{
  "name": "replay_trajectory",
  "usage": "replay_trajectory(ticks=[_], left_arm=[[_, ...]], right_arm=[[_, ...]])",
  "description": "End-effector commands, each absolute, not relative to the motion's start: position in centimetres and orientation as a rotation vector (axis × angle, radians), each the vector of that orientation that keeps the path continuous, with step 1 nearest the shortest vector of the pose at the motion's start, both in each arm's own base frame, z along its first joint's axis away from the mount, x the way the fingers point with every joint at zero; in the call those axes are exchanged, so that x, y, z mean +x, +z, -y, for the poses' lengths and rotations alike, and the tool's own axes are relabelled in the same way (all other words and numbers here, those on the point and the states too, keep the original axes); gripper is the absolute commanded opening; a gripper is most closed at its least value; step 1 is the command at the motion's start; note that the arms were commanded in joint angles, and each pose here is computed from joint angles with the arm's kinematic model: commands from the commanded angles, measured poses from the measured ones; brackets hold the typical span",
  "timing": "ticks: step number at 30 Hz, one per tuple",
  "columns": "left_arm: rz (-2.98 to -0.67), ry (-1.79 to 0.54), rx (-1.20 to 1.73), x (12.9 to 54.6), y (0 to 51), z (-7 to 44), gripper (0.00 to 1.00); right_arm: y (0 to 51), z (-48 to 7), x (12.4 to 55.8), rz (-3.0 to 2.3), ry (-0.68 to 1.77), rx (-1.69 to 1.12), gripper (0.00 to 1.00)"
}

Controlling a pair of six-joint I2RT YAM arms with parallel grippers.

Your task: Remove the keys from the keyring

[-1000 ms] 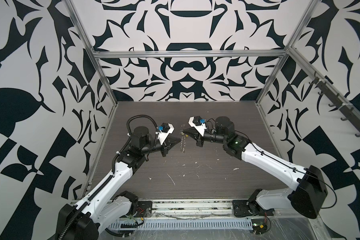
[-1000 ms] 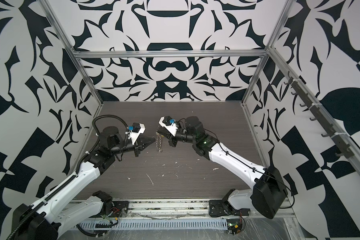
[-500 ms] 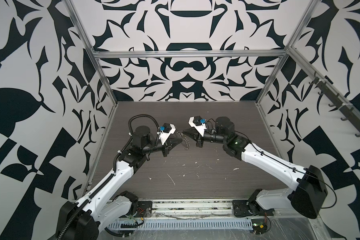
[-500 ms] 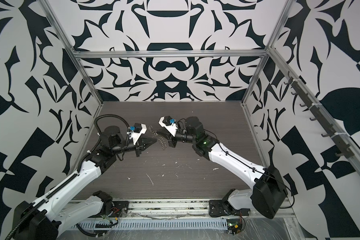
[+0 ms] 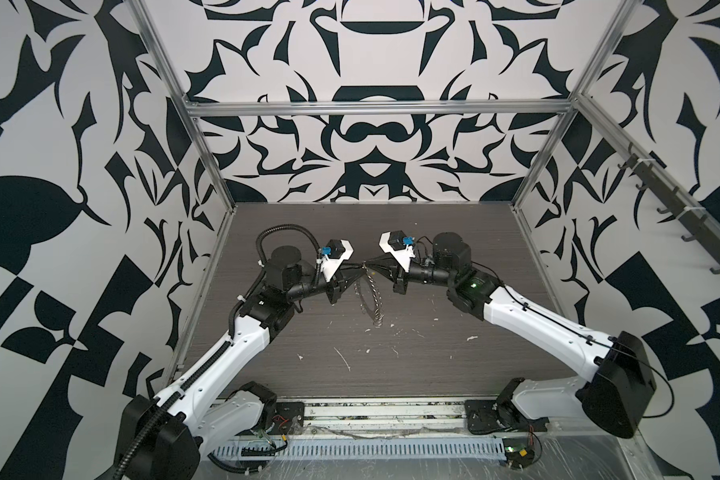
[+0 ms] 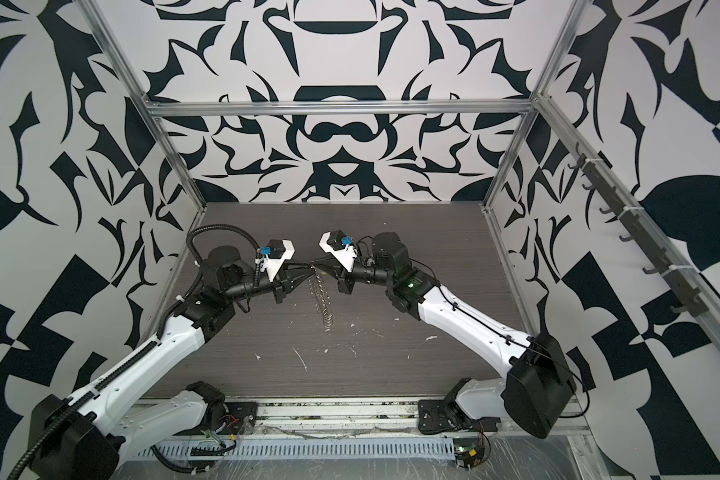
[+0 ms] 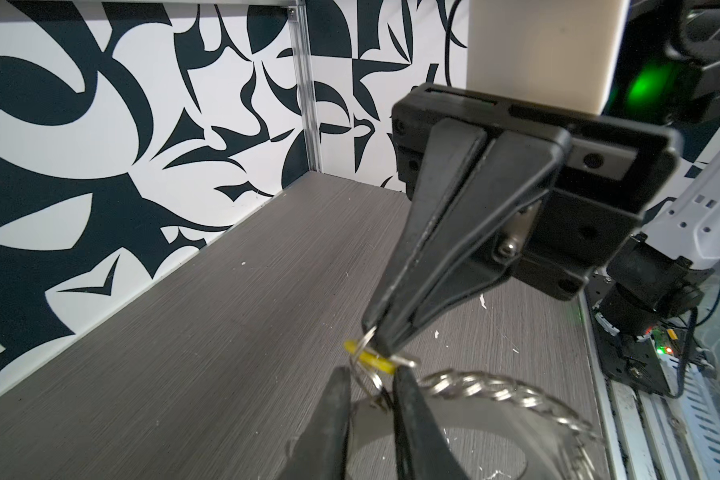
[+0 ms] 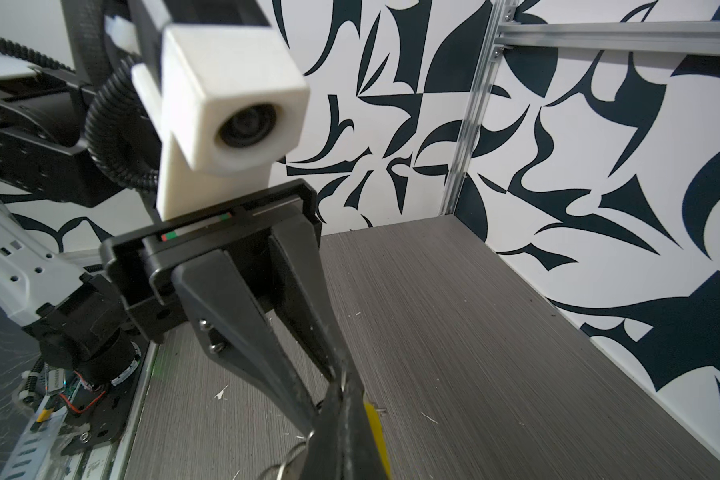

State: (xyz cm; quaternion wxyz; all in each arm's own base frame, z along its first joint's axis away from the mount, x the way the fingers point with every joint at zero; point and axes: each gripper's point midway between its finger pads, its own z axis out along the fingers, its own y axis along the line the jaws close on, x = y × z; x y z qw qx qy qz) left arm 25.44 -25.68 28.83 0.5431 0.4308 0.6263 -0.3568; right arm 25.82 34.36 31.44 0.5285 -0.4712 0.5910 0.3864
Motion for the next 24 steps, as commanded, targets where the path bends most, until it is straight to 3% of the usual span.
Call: replay_trajectory(ticks=[1, 11, 24], left_arm=[[-1.422, -0.853, 1.040, 25.3, 30.6, 26.0, 0.14], [-1.428, -0.824, 1.045, 25.3, 30.6, 25.8, 0.01], [-1.257, -0.714, 1.056, 24.2, 32.1, 24.9, 0.00]], right_arm=[[35.2, -33.8, 24.7, -1.279, 0.926, -1.103, 0.00], [35.3, -33.5, 24.5, -1.277, 0.927, -1.104, 0.00], [34.0, -31.3, 24.9, -1.349, 0.891, -1.058, 0.00]])
